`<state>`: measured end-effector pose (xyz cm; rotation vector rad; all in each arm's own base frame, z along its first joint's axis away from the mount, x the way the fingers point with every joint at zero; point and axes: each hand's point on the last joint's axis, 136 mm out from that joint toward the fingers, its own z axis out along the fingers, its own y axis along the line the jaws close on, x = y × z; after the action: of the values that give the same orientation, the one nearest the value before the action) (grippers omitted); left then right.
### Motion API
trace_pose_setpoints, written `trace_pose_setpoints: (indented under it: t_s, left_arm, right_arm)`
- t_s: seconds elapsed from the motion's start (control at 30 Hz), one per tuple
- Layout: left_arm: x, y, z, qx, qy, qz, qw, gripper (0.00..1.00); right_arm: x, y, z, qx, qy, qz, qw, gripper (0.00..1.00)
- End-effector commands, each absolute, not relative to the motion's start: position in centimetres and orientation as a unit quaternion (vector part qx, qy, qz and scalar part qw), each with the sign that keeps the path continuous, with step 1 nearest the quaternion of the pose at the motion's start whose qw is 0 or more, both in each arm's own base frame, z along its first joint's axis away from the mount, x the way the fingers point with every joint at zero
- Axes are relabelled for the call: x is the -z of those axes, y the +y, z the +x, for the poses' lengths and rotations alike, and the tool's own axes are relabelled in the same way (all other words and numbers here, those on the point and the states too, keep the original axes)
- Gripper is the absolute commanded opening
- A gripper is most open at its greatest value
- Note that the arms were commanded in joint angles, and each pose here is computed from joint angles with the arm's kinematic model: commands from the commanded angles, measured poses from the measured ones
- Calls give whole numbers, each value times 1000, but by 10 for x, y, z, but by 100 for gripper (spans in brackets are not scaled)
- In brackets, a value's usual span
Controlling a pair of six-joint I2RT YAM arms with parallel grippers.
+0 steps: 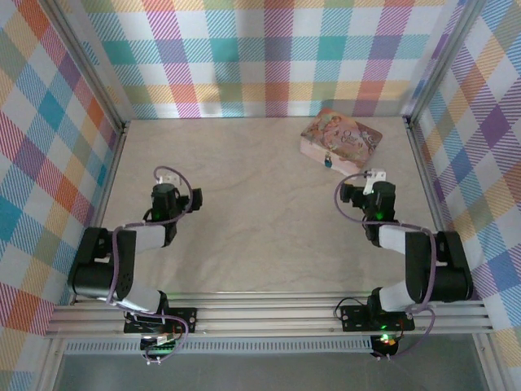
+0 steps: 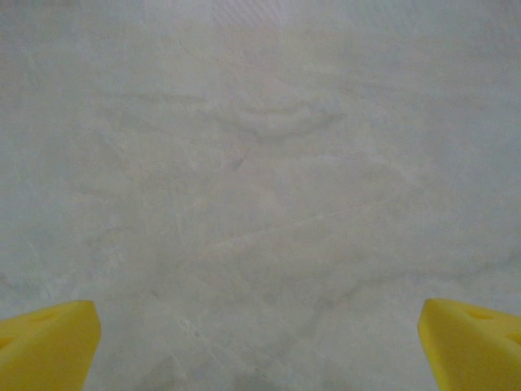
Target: Unlock the padlock with the key
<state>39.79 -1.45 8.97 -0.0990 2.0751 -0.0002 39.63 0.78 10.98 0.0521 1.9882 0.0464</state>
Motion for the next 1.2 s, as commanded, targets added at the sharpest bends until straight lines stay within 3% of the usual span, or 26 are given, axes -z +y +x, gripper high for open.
trace_pose_setpoints:
  t_s: [0.0, 0.17, 0.43, 0.63, 0.9, 1.17]
  left_arm:
    - [-109, -8, 395, 6, 876, -80, 476, 100]
    - [-118, -21, 383, 59, 900, -116, 417, 100]
    - [-120, -68, 362, 180, 907, -156, 347, 90]
    - [-111, -109, 342, 199, 921, -131, 307, 88]
    - [-116, -138, 315, 185, 935, -87, 288, 88]
    - [-109, -139, 309, 184, 940, -85, 273, 88]
  right_arm:
    - [-136, 18, 399, -46, 856, 16, 514, 100]
    - [-170, 21, 422, -74, 888, 87, 444, 80]
    - [-168, 65, 505, -31, 933, 31, 357, 81]
    - [-138, 92, 543, -16, 952, 8, 305, 82]
    - [-85, 145, 519, -52, 972, -68, 220, 77]
    - [-76, 197, 464, -125, 966, -142, 174, 73]
